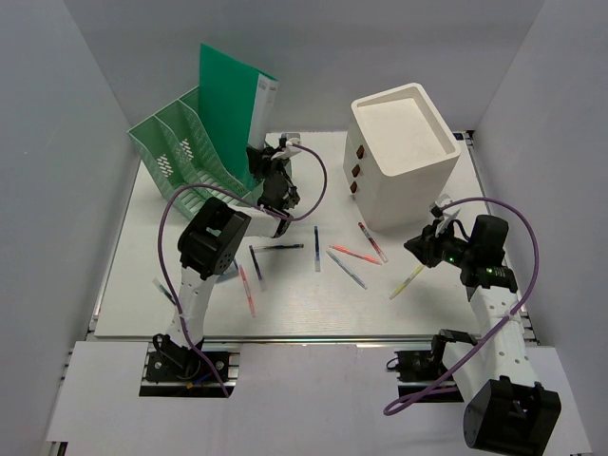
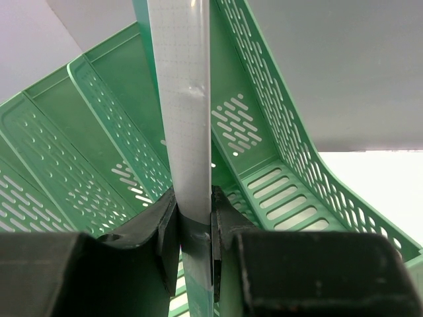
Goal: Organize the desk
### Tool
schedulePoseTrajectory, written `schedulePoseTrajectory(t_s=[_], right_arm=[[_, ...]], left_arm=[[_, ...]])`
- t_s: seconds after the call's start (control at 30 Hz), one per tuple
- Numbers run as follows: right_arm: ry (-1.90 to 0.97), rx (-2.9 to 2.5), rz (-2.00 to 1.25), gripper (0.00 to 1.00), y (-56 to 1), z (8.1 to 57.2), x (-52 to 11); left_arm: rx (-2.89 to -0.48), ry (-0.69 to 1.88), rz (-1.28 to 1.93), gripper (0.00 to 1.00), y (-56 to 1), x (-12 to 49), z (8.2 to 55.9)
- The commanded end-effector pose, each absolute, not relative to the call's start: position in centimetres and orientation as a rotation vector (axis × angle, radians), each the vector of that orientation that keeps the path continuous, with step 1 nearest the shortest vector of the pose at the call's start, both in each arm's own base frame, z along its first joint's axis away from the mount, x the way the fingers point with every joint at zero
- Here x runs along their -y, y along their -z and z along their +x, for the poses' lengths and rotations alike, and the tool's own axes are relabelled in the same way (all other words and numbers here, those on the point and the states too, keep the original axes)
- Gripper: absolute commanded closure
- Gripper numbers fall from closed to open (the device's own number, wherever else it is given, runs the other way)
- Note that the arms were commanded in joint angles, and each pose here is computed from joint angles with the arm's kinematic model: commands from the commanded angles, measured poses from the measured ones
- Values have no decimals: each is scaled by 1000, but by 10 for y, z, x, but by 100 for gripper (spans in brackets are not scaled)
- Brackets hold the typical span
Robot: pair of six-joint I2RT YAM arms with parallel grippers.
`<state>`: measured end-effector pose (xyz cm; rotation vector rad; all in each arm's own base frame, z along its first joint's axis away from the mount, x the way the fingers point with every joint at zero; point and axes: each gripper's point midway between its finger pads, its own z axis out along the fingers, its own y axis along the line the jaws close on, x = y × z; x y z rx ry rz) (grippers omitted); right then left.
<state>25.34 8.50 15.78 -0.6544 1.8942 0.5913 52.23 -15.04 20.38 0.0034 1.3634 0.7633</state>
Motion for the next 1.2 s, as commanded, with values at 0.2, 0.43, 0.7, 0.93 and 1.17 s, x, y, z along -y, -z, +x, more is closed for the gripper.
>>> schedulePoseTrajectory(t_s=[0.2, 0.43, 0.7, 0.93, 1.17], right_arm=[[-612, -1858, -700, 80, -159, 252, -91], [-616, -1852, -706, 80, -161, 250, -93], [-613, -1838, -712, 80, -164, 249, -94], [-612, -1827, -715, 79, -167, 247, -94], [-613, -1814, -723, 80, -170, 246, -96]], left_arm=[[-991, -472, -351, 100, -300, 137, 491], [-1018, -473, -370, 78, -290, 133, 489], [-1073, -488, -401, 36, -271, 124, 481], [-1114, -512, -424, 27, -266, 118, 478], [-1194, -490, -424, 26, -272, 125, 488]])
